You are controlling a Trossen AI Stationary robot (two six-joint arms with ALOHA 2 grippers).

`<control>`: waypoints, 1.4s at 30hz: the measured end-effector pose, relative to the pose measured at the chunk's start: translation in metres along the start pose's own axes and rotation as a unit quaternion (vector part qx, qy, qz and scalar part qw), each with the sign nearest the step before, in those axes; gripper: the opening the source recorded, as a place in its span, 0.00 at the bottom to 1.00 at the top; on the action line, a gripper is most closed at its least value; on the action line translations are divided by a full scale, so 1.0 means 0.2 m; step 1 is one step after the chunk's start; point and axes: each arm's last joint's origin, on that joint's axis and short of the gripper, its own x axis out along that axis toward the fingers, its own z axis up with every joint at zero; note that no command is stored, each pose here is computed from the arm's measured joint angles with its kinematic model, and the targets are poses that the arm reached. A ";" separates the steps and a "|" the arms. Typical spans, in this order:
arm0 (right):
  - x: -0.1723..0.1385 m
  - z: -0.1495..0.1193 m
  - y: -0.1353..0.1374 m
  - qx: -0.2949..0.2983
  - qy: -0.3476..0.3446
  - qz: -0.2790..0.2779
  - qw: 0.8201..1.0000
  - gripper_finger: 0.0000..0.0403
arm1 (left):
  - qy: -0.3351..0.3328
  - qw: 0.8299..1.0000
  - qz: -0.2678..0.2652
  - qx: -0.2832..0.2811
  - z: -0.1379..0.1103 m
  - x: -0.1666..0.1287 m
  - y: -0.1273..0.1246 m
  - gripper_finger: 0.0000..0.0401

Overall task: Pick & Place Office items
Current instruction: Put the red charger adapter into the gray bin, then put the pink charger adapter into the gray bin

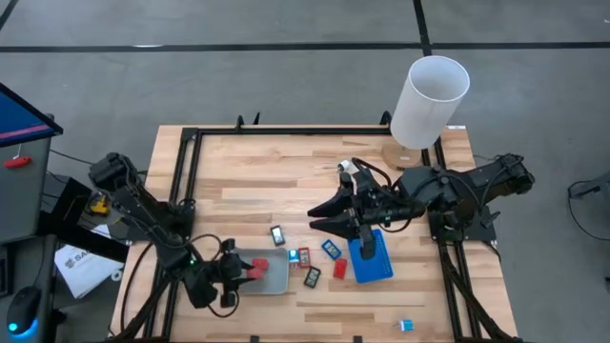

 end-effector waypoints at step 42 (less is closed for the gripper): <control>0.00 -0.01 0.02 0.006 -0.002 0.003 1.000 0.32 | -0.035 0.999 -0.024 -0.018 -0.12 0.06 0.09 0.28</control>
